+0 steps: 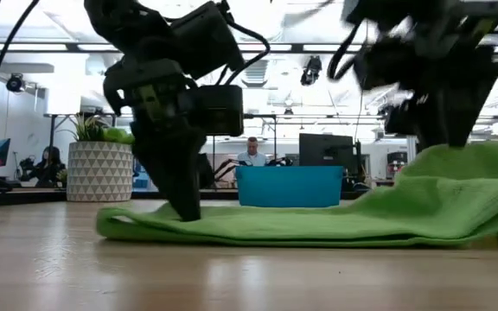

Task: Fold microfiber towels
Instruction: Fold the green microfiber cloth

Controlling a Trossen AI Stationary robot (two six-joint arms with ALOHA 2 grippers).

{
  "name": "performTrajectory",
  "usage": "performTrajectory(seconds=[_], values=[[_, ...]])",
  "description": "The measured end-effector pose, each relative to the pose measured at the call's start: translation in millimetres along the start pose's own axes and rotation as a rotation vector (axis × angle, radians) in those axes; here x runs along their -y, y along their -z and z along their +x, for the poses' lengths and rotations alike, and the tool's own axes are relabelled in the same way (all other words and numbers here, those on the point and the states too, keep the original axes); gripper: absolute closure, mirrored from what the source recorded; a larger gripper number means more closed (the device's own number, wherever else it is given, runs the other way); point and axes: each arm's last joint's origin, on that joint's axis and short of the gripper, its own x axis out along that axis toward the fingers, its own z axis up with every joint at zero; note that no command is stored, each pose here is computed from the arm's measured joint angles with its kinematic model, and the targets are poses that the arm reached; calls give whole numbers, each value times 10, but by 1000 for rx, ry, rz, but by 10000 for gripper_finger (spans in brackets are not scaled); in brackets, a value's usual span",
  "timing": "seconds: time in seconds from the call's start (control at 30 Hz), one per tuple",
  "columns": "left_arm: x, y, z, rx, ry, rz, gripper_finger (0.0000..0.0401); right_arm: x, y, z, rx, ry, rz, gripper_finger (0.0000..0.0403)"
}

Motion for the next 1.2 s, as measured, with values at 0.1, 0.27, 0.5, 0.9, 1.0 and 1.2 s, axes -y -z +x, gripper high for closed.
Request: performTrajectory(seconds=[0.1,0.27,0.5,0.9,1.0,1.2], values=[[-33,73,-32,-54,-21,13,401,-93,98,-91,152,27,-52,210],[-73,168,-70,-149,-62,14,401,-153,241,-8,285,77,-39,209],[-163,399,-67,-256,-122,-28,401,-330,236,83,386,116,-124,209],[-239,668,-528,-134,-237,-71,401,-424,216,720,283,130,-71,209],[-330,785,-603,-122,-249,-103,401,-432,190,842,252,156,-70,209],[-418,947,-771,-76,-261,-129,401,-521,65,803,250,184,-74,209]])
